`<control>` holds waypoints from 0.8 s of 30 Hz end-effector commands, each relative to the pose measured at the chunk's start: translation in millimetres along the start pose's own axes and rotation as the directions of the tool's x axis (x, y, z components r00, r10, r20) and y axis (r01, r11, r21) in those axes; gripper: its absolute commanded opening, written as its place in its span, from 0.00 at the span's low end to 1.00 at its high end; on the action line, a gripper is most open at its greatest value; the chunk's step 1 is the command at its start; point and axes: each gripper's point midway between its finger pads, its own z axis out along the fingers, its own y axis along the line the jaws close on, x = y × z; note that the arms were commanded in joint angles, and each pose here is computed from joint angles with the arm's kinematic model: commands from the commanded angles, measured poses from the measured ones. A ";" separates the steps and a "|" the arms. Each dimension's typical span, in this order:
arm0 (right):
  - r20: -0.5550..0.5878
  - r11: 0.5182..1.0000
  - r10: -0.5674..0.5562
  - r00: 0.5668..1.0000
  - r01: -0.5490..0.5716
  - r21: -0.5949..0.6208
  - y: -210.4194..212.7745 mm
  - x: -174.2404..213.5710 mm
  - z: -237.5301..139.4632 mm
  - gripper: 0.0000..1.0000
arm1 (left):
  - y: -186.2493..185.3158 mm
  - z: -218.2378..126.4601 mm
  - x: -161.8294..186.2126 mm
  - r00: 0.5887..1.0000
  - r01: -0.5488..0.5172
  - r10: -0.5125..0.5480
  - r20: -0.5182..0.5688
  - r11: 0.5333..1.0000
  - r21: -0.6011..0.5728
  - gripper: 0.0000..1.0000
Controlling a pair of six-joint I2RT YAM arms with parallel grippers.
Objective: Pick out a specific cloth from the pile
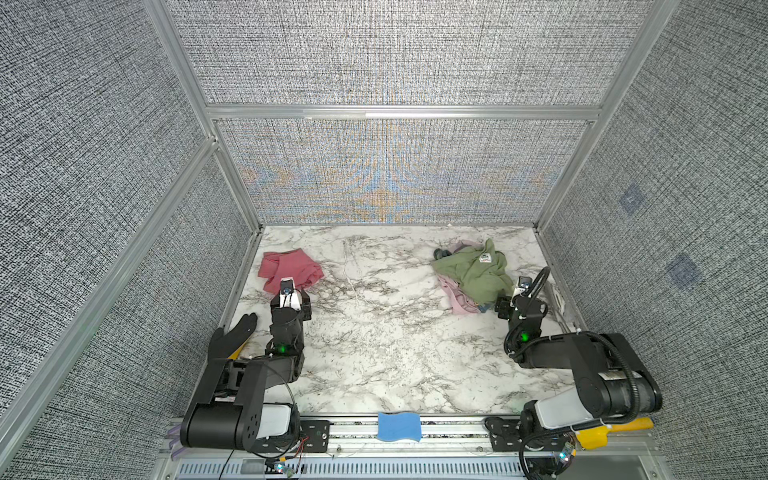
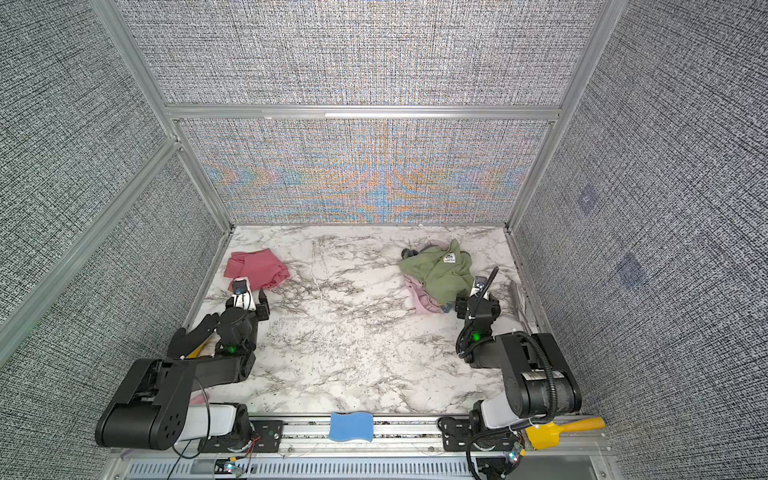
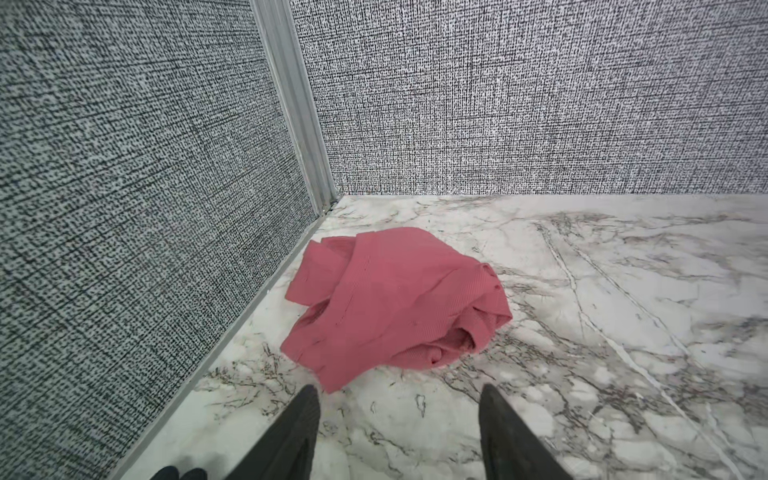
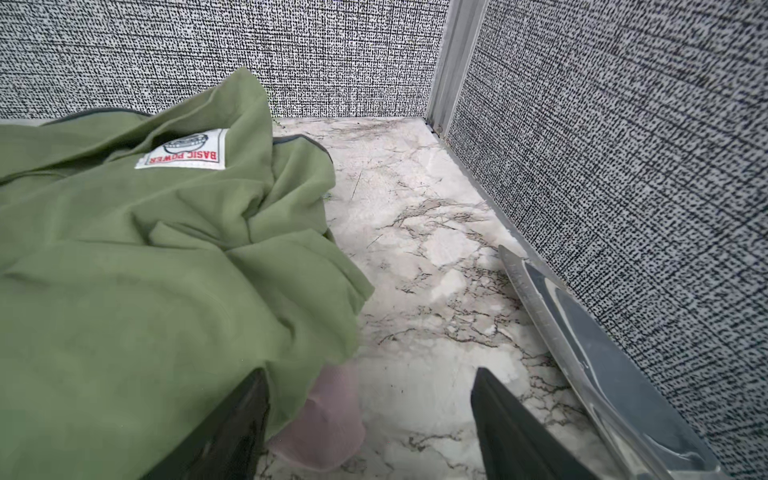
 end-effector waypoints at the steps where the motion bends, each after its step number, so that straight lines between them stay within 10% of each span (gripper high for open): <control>1: 0.053 0.997 0.040 0.998 -0.037 -0.068 9.2 -15.4 -1.3 0.78 | -1.2 -5.3 -22.8 0.991 0.017 -0.019 0.135 1.000 0.018 0.63; 13: 0.033 0.985 0.021 0.999 -0.015 -0.170 24.4 -15.5 5.3 0.97 | -3.8 9.6 -9.4 0.997 0.023 -0.027 0.078 0.998 0.053 0.67; 24: 0.028 0.984 0.026 0.999 -0.020 -0.177 24.1 -15.5 5.9 0.99 | -3.9 10.9 -9.8 0.997 0.024 -0.029 0.077 0.998 0.061 0.92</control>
